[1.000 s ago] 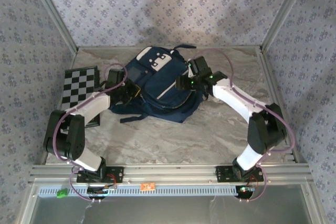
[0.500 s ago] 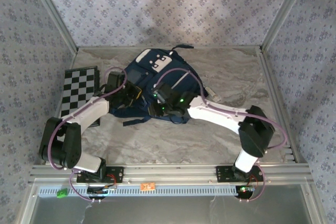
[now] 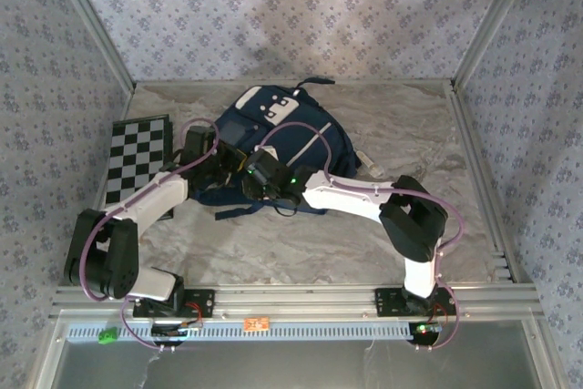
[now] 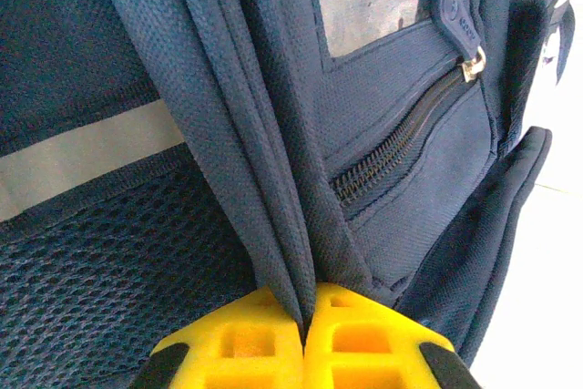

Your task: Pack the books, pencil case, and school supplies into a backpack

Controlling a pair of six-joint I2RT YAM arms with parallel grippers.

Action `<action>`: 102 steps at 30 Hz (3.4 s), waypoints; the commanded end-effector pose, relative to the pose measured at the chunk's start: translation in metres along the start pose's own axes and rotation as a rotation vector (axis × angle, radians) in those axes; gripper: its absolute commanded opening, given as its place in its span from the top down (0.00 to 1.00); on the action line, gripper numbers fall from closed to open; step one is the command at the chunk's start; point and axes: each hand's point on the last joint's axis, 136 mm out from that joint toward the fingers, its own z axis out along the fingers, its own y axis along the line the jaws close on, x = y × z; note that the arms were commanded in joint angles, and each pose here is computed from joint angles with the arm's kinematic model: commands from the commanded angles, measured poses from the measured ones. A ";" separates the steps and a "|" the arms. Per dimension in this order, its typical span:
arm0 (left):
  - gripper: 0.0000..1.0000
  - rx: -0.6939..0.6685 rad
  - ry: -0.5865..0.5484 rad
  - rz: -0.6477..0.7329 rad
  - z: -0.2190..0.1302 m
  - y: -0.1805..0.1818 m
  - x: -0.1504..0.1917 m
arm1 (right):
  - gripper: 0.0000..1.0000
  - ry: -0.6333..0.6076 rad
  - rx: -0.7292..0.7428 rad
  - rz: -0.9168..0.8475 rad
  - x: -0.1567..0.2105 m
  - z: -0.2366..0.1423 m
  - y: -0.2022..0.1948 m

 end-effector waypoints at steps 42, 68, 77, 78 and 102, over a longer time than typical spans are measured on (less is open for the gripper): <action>1.00 0.048 0.007 0.071 -0.018 -0.018 -0.002 | 1.00 -0.162 0.192 -0.041 -0.025 -0.026 -0.047; 1.00 0.056 -0.001 0.095 -0.019 -0.027 -0.015 | 1.00 -0.068 0.210 -0.011 0.003 -0.049 -0.086; 1.00 -0.028 -0.099 0.167 -0.019 -0.021 -0.075 | 1.00 -0.007 0.261 -0.092 0.033 -0.078 -0.125; 1.00 -0.033 -0.106 0.180 -0.018 -0.023 -0.082 | 1.00 -0.007 0.263 -0.091 0.032 -0.081 -0.127; 0.51 0.072 0.009 0.206 -0.046 -0.014 -0.025 | 1.00 -0.025 -0.036 -0.101 -0.002 -0.044 -0.028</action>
